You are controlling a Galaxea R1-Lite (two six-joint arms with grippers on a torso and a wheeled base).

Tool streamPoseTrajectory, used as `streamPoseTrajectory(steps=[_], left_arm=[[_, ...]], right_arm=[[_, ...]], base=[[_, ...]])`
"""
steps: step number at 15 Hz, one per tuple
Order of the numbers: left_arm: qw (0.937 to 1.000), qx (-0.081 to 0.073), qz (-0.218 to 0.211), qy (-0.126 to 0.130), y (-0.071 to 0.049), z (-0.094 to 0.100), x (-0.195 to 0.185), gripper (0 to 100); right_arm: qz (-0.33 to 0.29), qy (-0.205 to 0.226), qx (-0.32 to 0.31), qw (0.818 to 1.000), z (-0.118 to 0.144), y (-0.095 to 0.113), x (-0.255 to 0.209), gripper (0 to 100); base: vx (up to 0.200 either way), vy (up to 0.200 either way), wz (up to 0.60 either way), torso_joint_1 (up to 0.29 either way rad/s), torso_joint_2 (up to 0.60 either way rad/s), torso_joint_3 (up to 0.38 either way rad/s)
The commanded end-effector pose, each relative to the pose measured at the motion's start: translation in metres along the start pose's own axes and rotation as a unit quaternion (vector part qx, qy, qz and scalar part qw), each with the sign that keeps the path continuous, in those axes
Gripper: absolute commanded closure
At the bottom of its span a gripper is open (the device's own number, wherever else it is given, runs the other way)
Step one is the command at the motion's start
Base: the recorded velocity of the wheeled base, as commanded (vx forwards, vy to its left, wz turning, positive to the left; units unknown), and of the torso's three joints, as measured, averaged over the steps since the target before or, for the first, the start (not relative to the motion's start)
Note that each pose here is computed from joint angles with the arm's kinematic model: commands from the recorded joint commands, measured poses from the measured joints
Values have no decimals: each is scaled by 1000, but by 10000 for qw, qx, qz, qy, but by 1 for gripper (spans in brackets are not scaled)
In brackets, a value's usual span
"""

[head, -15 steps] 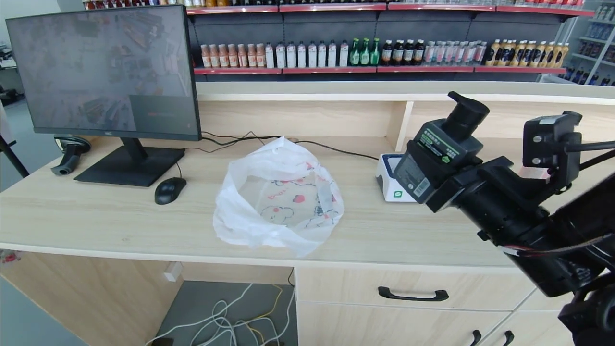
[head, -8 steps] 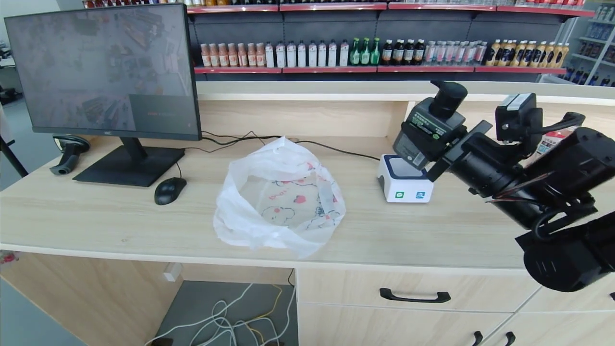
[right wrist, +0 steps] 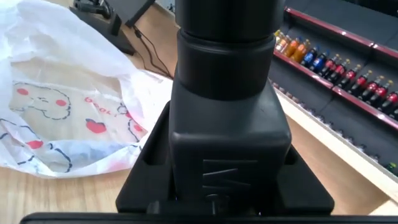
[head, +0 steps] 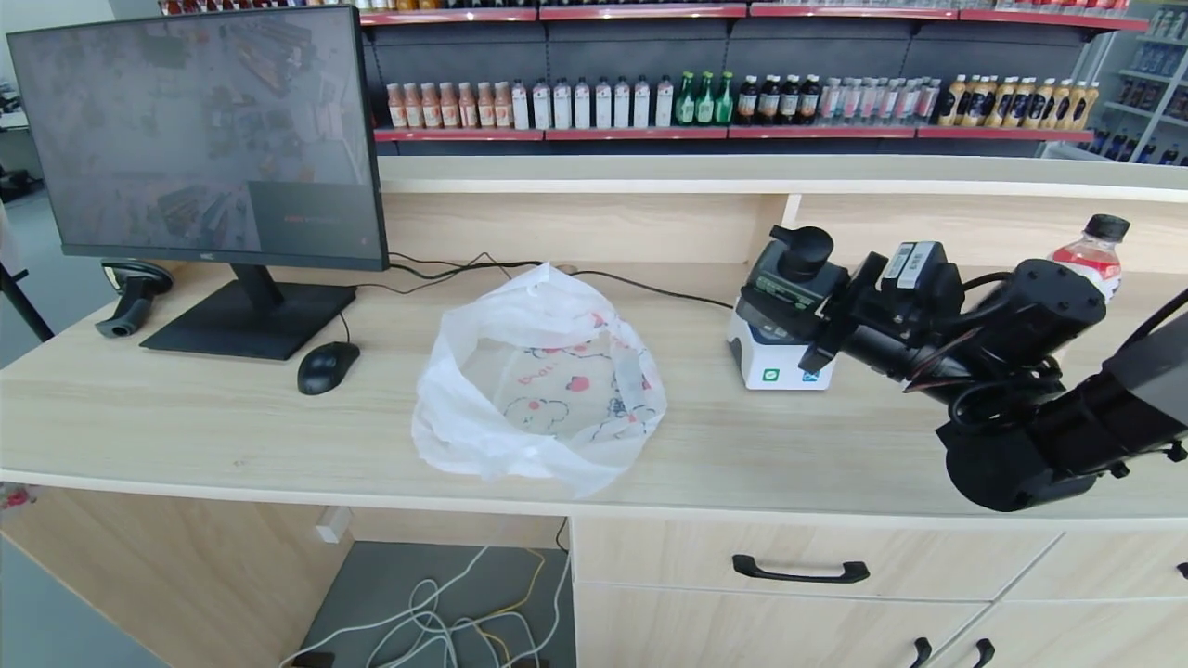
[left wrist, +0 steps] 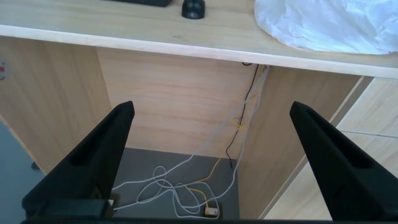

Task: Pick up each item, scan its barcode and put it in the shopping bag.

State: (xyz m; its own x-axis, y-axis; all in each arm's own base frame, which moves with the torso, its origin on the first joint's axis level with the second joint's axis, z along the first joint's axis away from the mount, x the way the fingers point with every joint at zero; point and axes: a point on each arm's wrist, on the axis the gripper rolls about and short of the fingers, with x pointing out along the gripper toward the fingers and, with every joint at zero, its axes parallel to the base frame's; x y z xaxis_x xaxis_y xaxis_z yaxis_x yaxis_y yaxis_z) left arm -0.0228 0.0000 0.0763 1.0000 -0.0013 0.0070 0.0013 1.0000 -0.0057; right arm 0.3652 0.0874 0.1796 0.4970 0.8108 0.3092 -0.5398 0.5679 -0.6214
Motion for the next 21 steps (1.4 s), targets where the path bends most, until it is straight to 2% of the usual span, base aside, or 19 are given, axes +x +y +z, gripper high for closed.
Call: streamPoseTrajectory(steps=[1,5,10,21], left_arm=[[10000,-2,-1,-3,0,0,0,0],[10000,13,-1,-19,0,0,0,0],[10000,6,-1,-19,0,0,0,0],[10000,6,-1,-11,0,0,0,0]], right_arm=[[58,20,-90,9999,-11,-1,1,100],[-45,46,-458,9989,-14,-13,-5,100],[-146,106,-913,9957,-29,-39,-18,100],[-120,128,-1105,9937,-59,-38,-11,100]], base=[[0,0,0,0,0,0],[0,0,0,0,0,0],[0,0,0,0,0,0],[0,0,0,0,0,0]])
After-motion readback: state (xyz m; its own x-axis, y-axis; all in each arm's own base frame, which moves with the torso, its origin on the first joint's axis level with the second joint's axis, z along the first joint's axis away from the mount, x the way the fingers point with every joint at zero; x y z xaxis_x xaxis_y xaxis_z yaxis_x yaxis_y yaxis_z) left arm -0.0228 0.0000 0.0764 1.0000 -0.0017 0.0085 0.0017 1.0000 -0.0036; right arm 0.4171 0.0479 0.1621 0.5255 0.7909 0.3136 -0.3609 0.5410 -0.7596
